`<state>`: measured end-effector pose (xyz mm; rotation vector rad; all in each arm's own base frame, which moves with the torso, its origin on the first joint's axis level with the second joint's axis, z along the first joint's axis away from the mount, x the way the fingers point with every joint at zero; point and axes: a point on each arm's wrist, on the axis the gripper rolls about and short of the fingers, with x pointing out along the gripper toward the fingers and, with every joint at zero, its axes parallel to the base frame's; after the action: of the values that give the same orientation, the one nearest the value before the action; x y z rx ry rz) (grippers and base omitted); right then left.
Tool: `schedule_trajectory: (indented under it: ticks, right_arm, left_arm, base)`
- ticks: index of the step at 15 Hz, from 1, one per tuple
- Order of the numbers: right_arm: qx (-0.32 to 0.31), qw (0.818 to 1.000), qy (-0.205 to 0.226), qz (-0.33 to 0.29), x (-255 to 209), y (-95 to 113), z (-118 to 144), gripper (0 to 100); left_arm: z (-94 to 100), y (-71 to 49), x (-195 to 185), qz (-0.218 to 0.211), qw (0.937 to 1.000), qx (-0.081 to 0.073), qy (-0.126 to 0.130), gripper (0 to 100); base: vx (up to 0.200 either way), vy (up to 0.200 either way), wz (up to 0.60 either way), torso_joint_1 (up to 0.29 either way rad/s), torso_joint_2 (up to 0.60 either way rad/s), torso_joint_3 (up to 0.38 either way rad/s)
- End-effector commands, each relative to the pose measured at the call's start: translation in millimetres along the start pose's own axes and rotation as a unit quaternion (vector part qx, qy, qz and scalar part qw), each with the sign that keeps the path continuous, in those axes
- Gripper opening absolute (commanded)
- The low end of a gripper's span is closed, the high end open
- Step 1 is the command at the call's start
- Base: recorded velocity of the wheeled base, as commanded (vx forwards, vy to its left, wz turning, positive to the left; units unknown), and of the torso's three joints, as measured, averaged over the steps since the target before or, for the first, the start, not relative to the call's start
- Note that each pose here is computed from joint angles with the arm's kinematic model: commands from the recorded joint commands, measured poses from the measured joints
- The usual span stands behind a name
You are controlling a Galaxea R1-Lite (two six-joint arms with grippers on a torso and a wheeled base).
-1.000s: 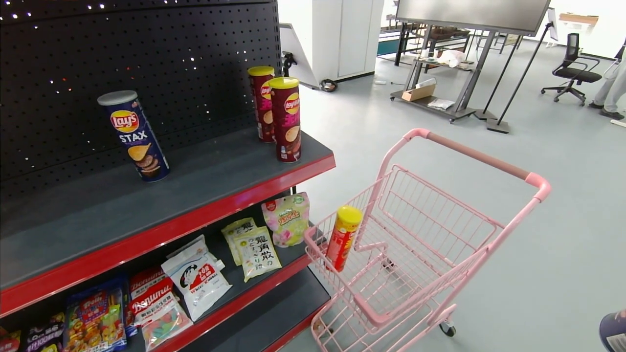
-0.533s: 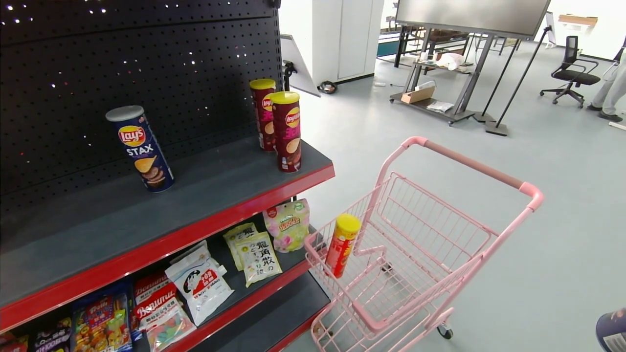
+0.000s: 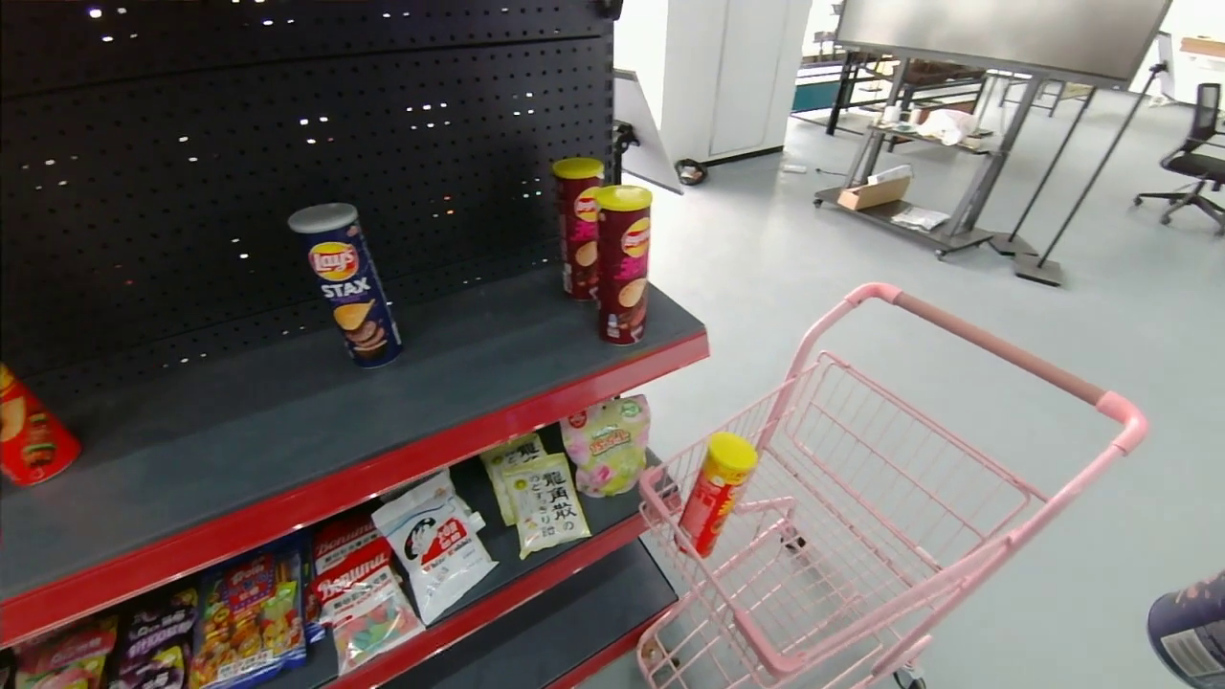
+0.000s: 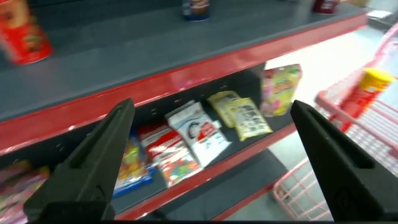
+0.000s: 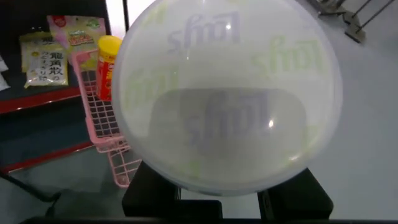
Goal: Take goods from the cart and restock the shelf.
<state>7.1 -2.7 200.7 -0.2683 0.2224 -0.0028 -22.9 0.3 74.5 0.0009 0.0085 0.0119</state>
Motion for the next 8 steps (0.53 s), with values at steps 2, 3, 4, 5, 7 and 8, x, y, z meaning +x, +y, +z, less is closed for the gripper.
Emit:
schedule_trajectory:
  ticks: [2, 3, 4, 5, 7, 8]
  right_arm:
    - [-0.001, 1.0, 0.002, 0.0, 0, 0, -2, 0]
    - [0.0, 1.0, -0.001, 0.0, -1, 0, -2, 0]
    - [0.0, 1.0, -0.004, -0.001, -2, 0, -2, 0]
    - [0.001, 1.0, -0.006, -0.002, -3, 0, -3, 0]
    - [0.001, 1.0, -0.009, -0.003, -5, 1, -8, 0]
    - [0.0, 1.0, -0.01, -0.003, -6, 2, -13, 0]
  left_arm:
    - [0.0, 0.0, 0, 0.0, 1.0, 0.0, 0.0, 100]
    - [0.0, 0.1, 0, 0.001, 1.0, 0.0, 0.0, 100]
    - [0.0, 0.1, 0, 0.002, 1.0, 0.0, 0.0, 100]
    - [0.0, 0.1, 0, 0.002, 1.0, 0.0, 0.0, 100]
    - [0.0, 0.1, 0, 0.002, 1.0, 0.0, 0.0, 100]
    - [0.0, 0.1, 0, 0.002, 1.0, 0.0, 0.0, 100]
  base:
    - [0.0, 0.0, 0.6, 0.012, 0.0, -0.005]
    - [0.0, 0.0, 0.6, 0.002, -0.01, 0.002]
    - [0.0, 0.0, 0.6, 0.002, 0.01, 0.007]
    - [0.0, 0.0, 0.6, 0.002, 0.01, 0.007]
    - [0.0, 0.0, 0.6, 0.002, 0.0, 0.002]
    - [0.0, 0.0, 0.0, 0.0, 0.0, 0.0]
